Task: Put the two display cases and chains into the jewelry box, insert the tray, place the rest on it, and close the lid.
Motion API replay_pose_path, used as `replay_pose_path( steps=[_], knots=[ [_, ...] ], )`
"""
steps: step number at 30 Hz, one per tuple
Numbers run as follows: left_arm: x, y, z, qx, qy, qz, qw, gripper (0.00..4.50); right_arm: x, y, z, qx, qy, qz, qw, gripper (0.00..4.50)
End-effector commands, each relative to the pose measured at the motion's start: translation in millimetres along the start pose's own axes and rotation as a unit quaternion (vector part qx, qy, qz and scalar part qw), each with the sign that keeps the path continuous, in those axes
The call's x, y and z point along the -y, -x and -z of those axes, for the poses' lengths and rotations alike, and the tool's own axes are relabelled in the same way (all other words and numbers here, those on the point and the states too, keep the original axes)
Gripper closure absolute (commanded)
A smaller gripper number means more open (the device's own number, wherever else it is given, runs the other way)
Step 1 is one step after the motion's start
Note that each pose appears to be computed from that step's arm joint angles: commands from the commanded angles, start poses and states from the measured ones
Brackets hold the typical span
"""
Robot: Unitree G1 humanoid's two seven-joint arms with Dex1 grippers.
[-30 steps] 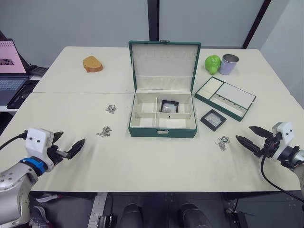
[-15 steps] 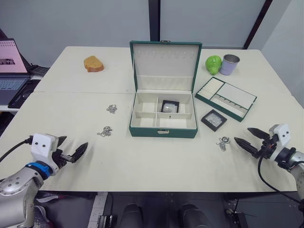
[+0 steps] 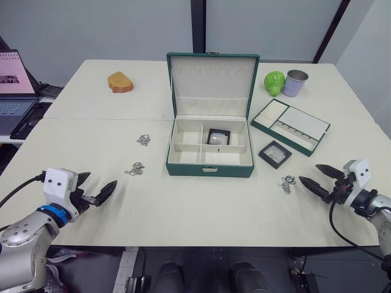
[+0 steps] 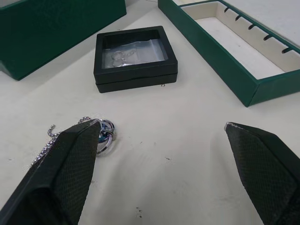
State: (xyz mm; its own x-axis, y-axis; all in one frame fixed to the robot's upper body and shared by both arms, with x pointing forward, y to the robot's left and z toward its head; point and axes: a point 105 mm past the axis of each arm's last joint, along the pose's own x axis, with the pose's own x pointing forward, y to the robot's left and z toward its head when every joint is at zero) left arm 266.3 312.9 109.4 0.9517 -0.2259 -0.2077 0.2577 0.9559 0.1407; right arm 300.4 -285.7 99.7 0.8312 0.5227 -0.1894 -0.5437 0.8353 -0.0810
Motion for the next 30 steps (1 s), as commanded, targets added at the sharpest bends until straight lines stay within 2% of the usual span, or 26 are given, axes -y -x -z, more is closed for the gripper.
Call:
replay_pose_path(
  steps=[1,11,14,19,22,30],
  knots=[
    [2,-1,-10,0.017,-0.005,0.003,1.0,0.04,2,-1,-15,0.021,0.016,0.002,1.0,0.0],
    [2,-3,-12,0.025,0.0,0.007,1.0,0.04,2,1,-16,0.019,0.022,0.0,1.0,0.0],
    [3,-2,-13,0.027,-0.001,0.004,1.0,0.04,-7,-3,-21,0.022,0.024,-0.024,0.999,0.0],
    [7,-2,-15,0.038,0.014,-0.007,0.999,0.04,-44,-15,-49,0.041,0.032,-0.113,0.992,0.0],
    [20,-6,-17,0.057,0.037,-0.002,0.998,0.04,-76,-24,-79,0.064,0.049,-0.186,0.979,0.0],
    [40,-26,-13,0.066,0.055,-0.017,0.996,0.04,-127,-41,-131,0.095,0.064,-0.305,0.946,0.0]
  ],
)
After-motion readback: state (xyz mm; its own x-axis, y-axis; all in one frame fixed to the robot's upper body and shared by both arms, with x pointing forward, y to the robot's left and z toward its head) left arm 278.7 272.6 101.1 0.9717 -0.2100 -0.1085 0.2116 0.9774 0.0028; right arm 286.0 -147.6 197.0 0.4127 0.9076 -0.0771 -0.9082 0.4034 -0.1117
